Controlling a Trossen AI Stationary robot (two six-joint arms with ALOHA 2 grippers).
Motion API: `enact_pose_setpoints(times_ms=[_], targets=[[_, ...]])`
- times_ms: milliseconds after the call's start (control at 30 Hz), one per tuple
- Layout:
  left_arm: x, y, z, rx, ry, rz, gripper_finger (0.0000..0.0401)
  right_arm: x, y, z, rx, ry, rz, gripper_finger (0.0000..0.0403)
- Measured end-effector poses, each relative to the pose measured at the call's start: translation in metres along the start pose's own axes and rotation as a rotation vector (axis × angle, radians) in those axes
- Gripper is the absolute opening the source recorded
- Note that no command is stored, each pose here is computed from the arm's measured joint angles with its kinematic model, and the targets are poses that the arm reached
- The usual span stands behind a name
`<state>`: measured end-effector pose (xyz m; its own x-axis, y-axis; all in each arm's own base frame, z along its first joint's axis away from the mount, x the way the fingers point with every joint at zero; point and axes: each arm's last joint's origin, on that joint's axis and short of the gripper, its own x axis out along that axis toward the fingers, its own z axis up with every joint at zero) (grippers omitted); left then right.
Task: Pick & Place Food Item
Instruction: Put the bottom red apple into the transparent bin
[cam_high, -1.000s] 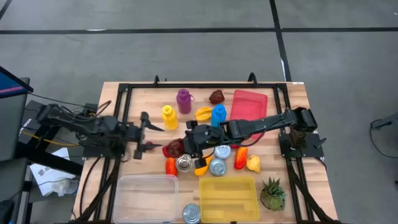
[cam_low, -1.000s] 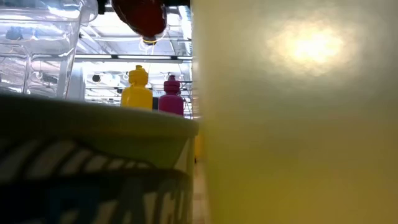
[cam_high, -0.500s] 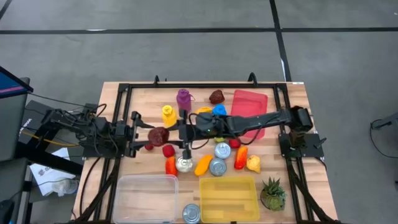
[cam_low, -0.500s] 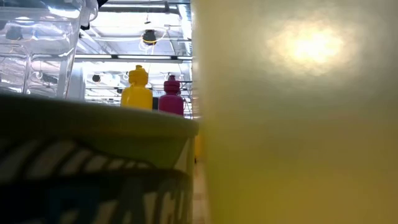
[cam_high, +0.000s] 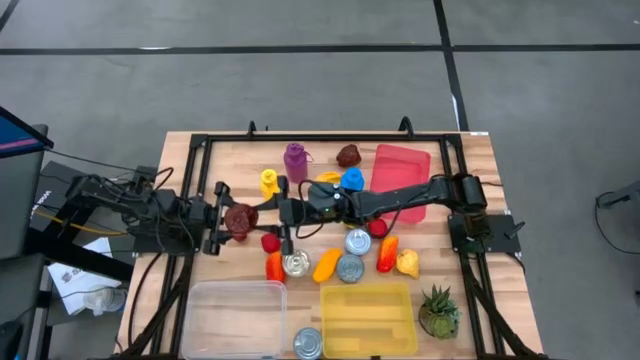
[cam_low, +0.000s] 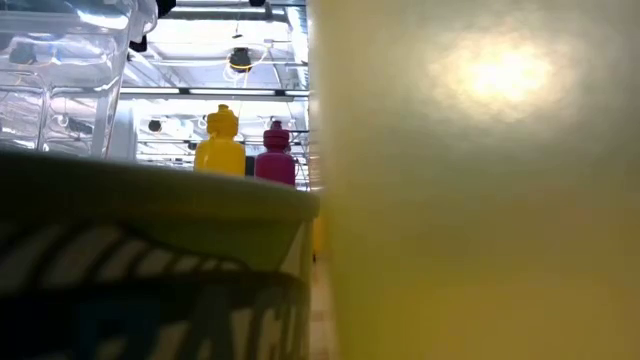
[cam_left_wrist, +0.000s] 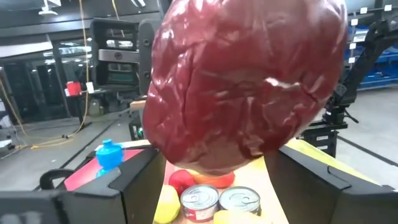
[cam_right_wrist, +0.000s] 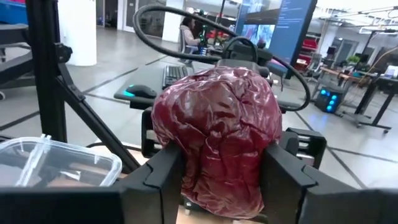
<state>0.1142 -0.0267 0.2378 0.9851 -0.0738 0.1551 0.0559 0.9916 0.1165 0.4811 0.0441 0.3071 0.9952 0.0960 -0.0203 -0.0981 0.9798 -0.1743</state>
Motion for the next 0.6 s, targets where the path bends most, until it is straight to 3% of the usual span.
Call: enact_pose_setpoints(times_ms=[400,600], targets=[[0.0025,-0.0019,-0.0004,0.029,-0.005,-0.042,0.0263,-0.0007,-0.0012,-0.0041,0.001,0.054,0.013,0.0156],[0.0024,-0.0026,-0.0002,0.000,-0.008,-0.065,0.0297,-0.0006,-0.0018,-0.0049,0.000,0.060,0.012,0.0156]])
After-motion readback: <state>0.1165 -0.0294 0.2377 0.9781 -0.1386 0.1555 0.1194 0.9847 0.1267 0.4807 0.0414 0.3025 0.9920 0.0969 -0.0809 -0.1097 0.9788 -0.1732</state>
